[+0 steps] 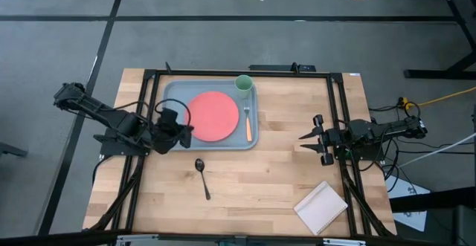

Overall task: Pick and place plate/cup/fork/spoon on tray
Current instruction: Put the black spoon on the gray tray to the left of the light pink plate

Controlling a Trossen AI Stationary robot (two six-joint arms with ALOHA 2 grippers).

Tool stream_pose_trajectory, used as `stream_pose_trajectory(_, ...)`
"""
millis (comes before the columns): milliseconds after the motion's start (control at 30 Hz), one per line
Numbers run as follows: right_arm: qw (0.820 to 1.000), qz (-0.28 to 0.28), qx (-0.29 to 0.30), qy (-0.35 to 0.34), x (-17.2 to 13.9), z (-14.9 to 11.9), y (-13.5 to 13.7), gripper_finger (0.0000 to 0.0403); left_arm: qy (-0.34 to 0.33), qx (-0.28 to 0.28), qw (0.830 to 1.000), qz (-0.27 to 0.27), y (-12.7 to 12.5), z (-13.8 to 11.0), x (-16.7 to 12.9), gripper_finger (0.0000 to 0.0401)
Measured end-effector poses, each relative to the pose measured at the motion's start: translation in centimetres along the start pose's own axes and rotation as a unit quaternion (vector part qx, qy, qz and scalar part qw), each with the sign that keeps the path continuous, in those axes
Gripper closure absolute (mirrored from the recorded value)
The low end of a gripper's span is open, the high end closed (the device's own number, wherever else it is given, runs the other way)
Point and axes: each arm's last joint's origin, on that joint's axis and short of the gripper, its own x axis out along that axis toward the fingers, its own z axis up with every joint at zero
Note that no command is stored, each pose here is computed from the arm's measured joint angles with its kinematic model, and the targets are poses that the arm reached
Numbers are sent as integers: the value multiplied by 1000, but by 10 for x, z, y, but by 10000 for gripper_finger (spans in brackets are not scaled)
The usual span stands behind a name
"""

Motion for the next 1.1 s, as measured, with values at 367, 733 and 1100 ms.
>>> stream_pose_trajectory(367,1000,0,0,0,0,0,0,281,214,-167,963,5,-34,-59,35,360)
stream_pose_trajectory(733,1000,0,0,0,0,0,0,281,217,-221,949,50,-84,-93,54,360)
stream_pose_trajectory(1100,1000,0,0,0,0,0,0,281,189,-238,932,199,-115,-81,43,360)
